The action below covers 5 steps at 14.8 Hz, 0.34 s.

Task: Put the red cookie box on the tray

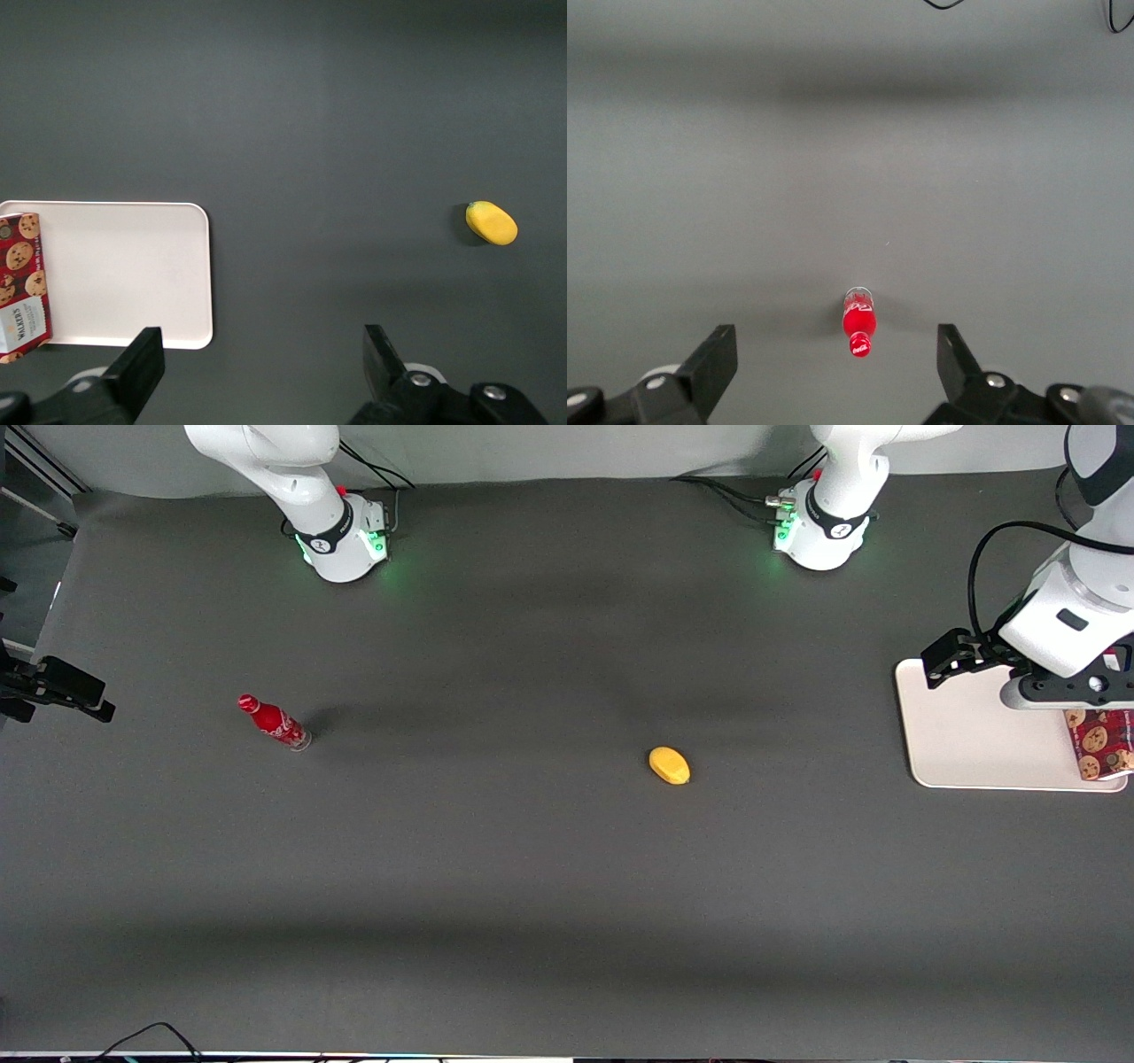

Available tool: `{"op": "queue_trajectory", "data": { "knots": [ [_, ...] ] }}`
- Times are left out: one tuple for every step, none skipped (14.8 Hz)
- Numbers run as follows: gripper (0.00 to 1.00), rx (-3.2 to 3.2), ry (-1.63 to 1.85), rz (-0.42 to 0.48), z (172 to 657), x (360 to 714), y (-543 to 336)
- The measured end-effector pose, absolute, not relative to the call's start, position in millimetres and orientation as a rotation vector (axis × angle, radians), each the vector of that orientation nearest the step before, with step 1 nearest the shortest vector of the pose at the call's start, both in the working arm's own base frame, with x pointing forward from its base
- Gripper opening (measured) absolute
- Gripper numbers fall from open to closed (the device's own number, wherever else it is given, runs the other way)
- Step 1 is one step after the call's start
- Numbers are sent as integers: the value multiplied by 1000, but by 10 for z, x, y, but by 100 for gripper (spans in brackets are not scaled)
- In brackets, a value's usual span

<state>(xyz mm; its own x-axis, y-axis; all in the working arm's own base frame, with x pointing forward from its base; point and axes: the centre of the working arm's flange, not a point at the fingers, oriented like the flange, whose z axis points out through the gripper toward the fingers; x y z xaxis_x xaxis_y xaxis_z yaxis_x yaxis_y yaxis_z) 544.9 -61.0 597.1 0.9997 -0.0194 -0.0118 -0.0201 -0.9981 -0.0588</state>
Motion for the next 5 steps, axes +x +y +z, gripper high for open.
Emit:
{"op": "queue_trajectory", "data": {
  "knots": [
    [100, -3083, 22, 10, 5986, 5449, -582],
    [100, -3084, 14, -2, 6016, 5442, -555],
    [100, -3086, 6, -15, 6057, 5429, -531],
    [100, -3090, -1, -28, 6103, 5411, -511],
    [100, -3094, -7, -40, 6144, 5397, -490]
  ]
}}
